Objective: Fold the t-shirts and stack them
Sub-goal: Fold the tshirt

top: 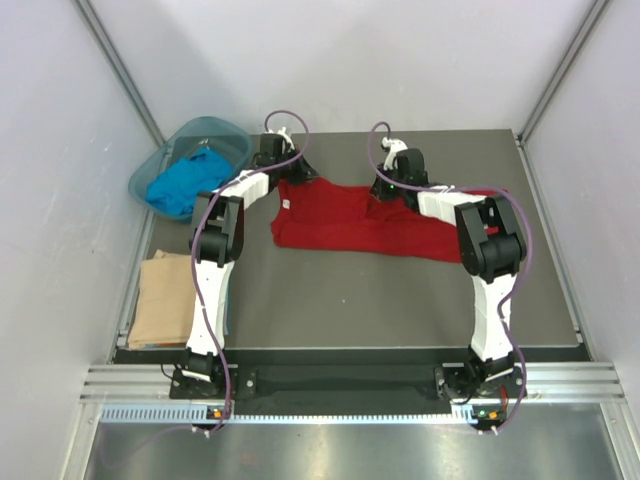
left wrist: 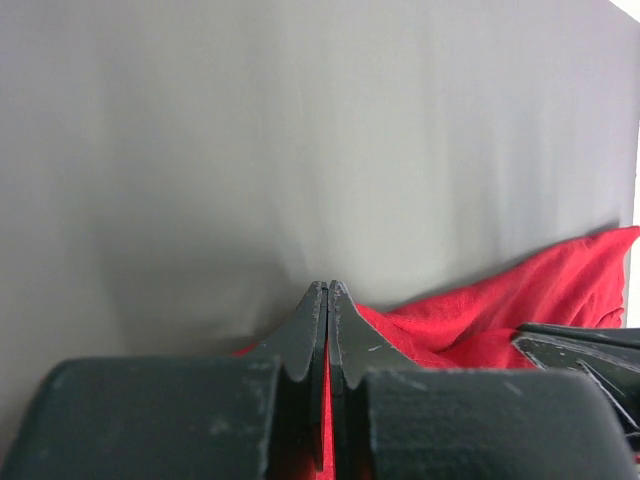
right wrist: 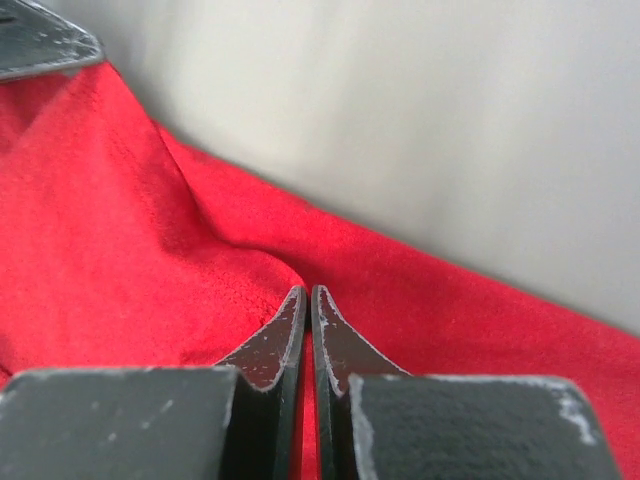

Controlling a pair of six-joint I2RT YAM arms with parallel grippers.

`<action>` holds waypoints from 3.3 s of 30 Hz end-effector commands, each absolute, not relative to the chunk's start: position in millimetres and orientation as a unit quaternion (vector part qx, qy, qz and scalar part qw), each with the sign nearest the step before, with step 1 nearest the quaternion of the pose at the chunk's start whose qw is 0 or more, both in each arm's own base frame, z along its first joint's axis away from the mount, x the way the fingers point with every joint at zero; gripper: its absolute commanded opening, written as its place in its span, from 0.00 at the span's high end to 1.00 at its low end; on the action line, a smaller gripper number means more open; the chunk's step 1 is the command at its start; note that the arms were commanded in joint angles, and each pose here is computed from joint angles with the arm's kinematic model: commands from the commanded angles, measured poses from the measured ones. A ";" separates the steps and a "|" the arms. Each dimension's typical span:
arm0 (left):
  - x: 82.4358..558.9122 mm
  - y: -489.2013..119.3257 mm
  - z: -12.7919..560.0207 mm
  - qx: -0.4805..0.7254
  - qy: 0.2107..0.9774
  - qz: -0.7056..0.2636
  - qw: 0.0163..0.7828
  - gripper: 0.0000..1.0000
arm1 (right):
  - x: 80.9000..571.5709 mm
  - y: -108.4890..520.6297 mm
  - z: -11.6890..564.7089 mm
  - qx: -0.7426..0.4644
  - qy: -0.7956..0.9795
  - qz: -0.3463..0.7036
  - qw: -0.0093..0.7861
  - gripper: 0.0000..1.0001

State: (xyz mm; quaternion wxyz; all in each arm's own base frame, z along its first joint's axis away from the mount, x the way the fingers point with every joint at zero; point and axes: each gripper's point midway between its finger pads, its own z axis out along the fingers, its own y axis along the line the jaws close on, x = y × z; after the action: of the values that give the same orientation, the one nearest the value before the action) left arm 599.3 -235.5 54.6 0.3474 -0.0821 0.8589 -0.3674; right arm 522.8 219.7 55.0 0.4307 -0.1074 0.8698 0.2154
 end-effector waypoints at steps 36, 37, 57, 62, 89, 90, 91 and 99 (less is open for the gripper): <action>617.4 -245.7 105.0 -0.062 0.814 -0.401 0.414 1.00 | 538.0 215.6 104.8 -0.039 0.845 0.231 0.480 0.52; 617.9 -247.1 105.3 -0.061 0.814 -0.402 0.414 1.00 | 538.2 214.0 103.2 -0.027 0.850 0.228 0.474 0.52; 617.6 -244.8 91.7 -0.065 0.823 -0.392 0.407 1.00 | 518.2 224.3 47.8 0.105 0.899 0.254 0.340 0.57; 616.7 -245.9 93.7 -0.060 0.822 -0.394 0.406 1.00 | 518.8 230.7 44.4 0.100 0.896 0.271 0.336 0.70; 586.4 -226.5 139.5 -0.059 0.821 -0.366 0.435 1.00 | 507.5 226.3 125.7 -0.102 0.805 0.297 0.503 1.00; 583.9 -226.4 136.9 -0.059 0.823 -0.365 0.430 1.00 | 500.8 232.8 129.0 -0.119 0.796 0.313 0.504 1.00; 580.5 -225.6 136.9 -0.061 0.827 -0.363 0.426 1.00 | 496.2 237.5 130.8 -0.138 0.790 0.320 0.504 1.00; 548.4 -208.4 114.2 -0.075 0.854 -0.324 0.400 1.00 | 461.9 235.4 109.6 -0.183 0.804 0.304 0.477 0.97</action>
State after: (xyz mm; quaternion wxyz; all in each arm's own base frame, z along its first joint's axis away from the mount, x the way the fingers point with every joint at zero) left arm 555.2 -215.6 86.1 0.3716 -0.0854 0.8614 -0.3357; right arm 469.0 228.6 79.4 0.4453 -0.1357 0.8336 0.2972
